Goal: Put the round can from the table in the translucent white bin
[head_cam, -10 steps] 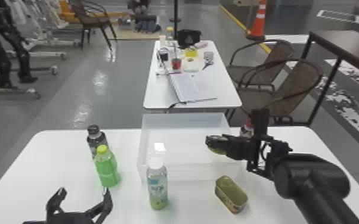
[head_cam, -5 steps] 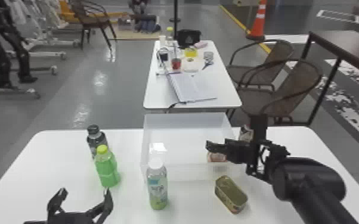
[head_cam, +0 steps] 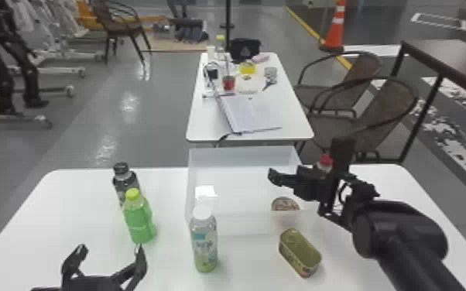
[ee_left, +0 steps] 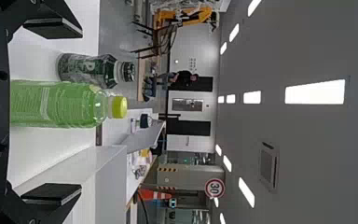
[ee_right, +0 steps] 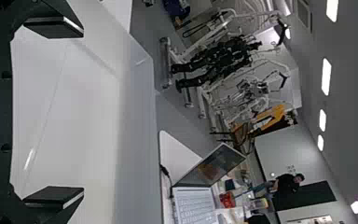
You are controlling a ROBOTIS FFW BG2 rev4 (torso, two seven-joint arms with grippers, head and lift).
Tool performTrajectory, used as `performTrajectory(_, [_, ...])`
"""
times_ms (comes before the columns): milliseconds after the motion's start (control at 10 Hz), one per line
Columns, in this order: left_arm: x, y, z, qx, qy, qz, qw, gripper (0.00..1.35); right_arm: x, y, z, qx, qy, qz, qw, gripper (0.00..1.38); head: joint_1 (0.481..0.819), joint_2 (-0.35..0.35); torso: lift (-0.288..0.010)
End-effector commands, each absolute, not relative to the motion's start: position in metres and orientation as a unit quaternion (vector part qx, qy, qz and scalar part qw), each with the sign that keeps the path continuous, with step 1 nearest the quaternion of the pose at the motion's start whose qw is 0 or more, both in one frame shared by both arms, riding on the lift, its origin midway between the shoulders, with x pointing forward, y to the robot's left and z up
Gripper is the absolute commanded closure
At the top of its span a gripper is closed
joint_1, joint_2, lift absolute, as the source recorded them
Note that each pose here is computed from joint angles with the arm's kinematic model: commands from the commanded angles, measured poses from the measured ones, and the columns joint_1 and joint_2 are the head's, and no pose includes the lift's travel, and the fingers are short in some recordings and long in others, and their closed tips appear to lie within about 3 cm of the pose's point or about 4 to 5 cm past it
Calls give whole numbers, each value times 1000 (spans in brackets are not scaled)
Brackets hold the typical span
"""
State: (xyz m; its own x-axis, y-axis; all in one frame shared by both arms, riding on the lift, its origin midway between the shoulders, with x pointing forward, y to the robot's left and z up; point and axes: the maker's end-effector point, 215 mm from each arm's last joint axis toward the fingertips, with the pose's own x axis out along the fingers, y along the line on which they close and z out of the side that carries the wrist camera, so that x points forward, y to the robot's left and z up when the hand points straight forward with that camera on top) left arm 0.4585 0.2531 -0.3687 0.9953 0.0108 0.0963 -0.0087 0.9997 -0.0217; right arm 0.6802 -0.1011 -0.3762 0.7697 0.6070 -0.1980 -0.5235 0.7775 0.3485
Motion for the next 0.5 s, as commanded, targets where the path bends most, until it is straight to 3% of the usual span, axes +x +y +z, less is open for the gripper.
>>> performTrajectory(0, [458,252,-368,-11,-49,5,999,136,679,-95,-329,131,96,320,934,104,549,0,-100])
performTrajectory(100, [459,251,-365,-7,-53,3,999,136,673,-92,-297,113,59,324,937,104,549,0,-100])
performTrajectory(400, [459,253,-358,2,-63,5,998,136,633,-134,-260,74,-17,226,971,105,549,0,-100])
